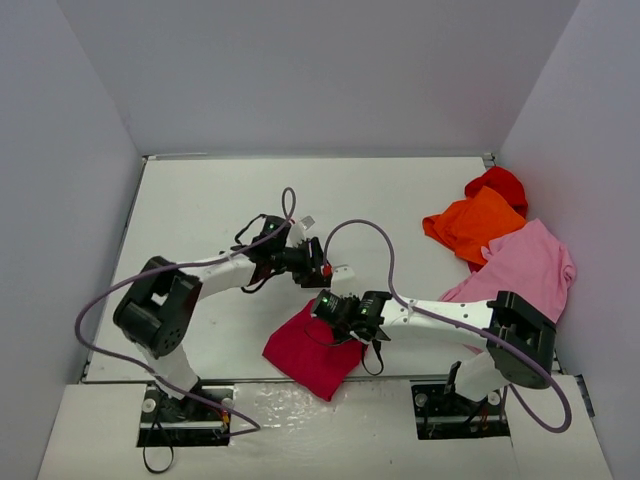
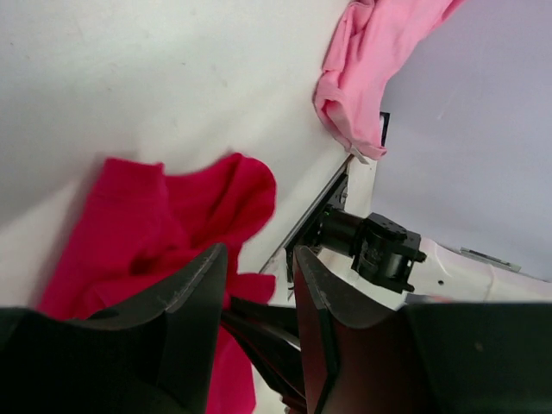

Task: Fold and stack the t-shirts
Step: Smooth out wrinkles on the folded tshirt

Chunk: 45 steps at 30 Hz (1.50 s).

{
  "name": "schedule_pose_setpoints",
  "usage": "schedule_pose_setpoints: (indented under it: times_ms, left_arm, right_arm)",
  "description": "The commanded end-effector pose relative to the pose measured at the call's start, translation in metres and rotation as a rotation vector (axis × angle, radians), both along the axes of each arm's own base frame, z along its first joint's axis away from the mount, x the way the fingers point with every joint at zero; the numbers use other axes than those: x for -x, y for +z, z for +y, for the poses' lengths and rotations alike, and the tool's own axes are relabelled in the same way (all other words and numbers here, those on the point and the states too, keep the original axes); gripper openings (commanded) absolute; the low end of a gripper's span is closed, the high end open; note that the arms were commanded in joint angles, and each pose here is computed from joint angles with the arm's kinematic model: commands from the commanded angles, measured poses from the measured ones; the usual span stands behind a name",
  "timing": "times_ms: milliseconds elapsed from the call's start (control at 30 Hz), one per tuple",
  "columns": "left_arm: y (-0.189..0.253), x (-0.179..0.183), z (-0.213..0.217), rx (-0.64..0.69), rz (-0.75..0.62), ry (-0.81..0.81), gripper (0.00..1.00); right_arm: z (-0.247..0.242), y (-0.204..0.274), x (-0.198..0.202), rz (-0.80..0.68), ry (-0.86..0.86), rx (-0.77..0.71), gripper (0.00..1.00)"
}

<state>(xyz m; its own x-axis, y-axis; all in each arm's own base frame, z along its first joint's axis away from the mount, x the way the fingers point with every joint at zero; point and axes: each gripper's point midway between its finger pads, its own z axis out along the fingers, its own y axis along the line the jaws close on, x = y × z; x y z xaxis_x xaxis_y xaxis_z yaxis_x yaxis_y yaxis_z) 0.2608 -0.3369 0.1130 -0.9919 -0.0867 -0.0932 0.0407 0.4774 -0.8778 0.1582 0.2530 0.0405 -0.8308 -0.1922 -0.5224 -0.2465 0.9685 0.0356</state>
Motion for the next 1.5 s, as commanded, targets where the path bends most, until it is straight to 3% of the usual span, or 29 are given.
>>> schedule_pose_setpoints:
  times_ms: [0,100,267,367,467,1300,1367,1467]
  left_arm:
    - [0.072,-0.003,0.016,-0.040,-0.217,-0.006,0.33]
    - [0.079,0.001,0.022,-0.047,-0.246,-0.014,0.33]
    - [0.046,0.009,0.020,-0.039,-0.144,-0.029,0.33]
    - [0.034,0.009,0.011,0.039,-0.131,-0.033,0.33]
    - [0.020,0.008,0.010,0.028,-0.114,-0.041,0.33]
    - [-0.006,-0.002,-0.008,0.112,-0.100,-0.071,0.33]
    - [-0.007,-0.003,-0.009,0.116,-0.095,-0.069,0.29]
    - [-0.002,-0.003,-0.015,0.149,-0.103,-0.072,0.06]
  right_arm:
    - [0.006,0.008,-0.008,-0.045,-0.007,0.000,0.00]
    - [0.008,0.010,-0.008,-0.045,-0.008,-0.009,0.00]
    - [0.011,0.017,-0.006,-0.047,-0.006,-0.039,0.00]
    - [0.013,0.029,-0.005,-0.052,-0.007,-0.080,0.00]
    - [0.011,0.047,-0.007,-0.079,-0.018,-0.110,0.00]
    - [0.000,0.103,-0.011,-0.180,-0.081,-0.178,0.00]
    - [0.001,0.105,-0.010,-0.183,-0.083,-0.182,0.00]
    - [-0.001,0.103,-0.011,-0.190,-0.087,-0.167,0.00]
